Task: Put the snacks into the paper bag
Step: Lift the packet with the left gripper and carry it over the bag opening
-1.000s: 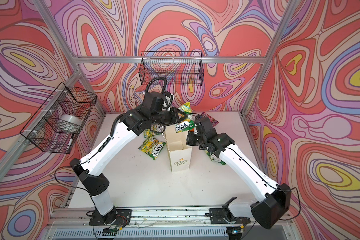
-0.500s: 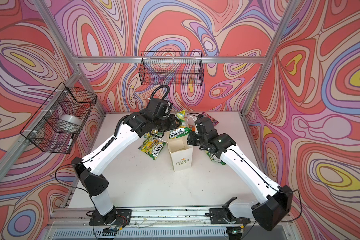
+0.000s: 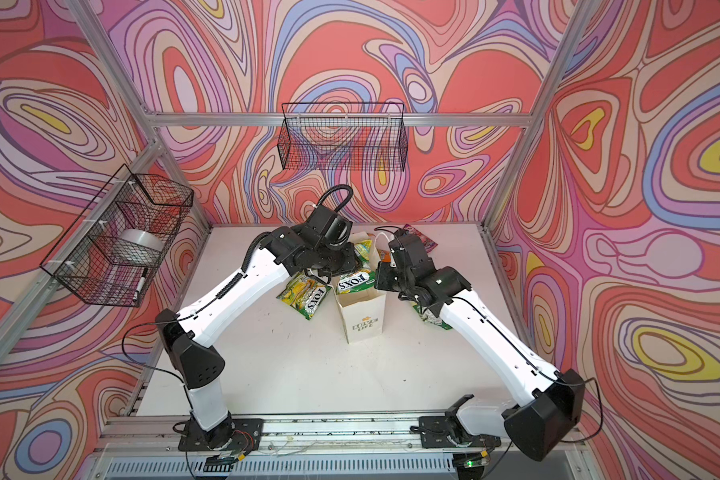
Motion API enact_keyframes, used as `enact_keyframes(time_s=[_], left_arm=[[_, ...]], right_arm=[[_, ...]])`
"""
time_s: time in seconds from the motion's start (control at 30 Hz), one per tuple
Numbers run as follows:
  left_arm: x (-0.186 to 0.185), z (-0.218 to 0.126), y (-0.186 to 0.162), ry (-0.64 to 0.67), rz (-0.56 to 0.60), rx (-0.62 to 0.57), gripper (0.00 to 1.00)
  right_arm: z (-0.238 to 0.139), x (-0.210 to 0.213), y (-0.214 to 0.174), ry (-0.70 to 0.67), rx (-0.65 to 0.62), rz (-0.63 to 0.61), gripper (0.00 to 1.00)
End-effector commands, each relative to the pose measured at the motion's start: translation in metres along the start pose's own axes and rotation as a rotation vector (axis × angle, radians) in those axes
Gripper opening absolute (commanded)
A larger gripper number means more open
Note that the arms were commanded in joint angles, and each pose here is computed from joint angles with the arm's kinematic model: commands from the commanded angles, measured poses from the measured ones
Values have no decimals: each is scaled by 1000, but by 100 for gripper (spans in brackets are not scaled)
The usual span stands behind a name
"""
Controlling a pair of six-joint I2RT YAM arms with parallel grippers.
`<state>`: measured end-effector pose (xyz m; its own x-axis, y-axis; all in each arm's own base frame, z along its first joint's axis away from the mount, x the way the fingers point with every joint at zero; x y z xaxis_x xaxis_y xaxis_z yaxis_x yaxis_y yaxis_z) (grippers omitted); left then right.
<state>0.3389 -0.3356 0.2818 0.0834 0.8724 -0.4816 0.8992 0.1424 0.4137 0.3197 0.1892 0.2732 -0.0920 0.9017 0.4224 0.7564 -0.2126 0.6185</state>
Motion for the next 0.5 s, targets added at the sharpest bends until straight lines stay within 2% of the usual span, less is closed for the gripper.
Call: enact_keyframes(time_s=[0.0, 0.13, 0.47], left_arm=[[6, 1, -2, 54, -10, 1, 24], [8, 6, -3, 68, -19, 6, 27], [-17, -10, 9, -35, -15, -22, 61]], right_arm=[[0, 0, 6, -12, -33, 7, 0], [0, -1, 6, -17, -32, 9, 0], [-3, -4, 6, -29, -41, 11, 0]])
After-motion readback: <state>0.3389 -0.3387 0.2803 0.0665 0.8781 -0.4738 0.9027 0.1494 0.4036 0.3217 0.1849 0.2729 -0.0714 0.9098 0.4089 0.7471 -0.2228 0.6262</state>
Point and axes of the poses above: each gripper's point midway between its finger pads, its own z axis out along the fingers, its own x axis along the line the jaws close on, y = z × x, the point moved 1 cm from there along -z, back along the fingers, and after that the axes turned 1 degree about z, right-handed, at the moved point
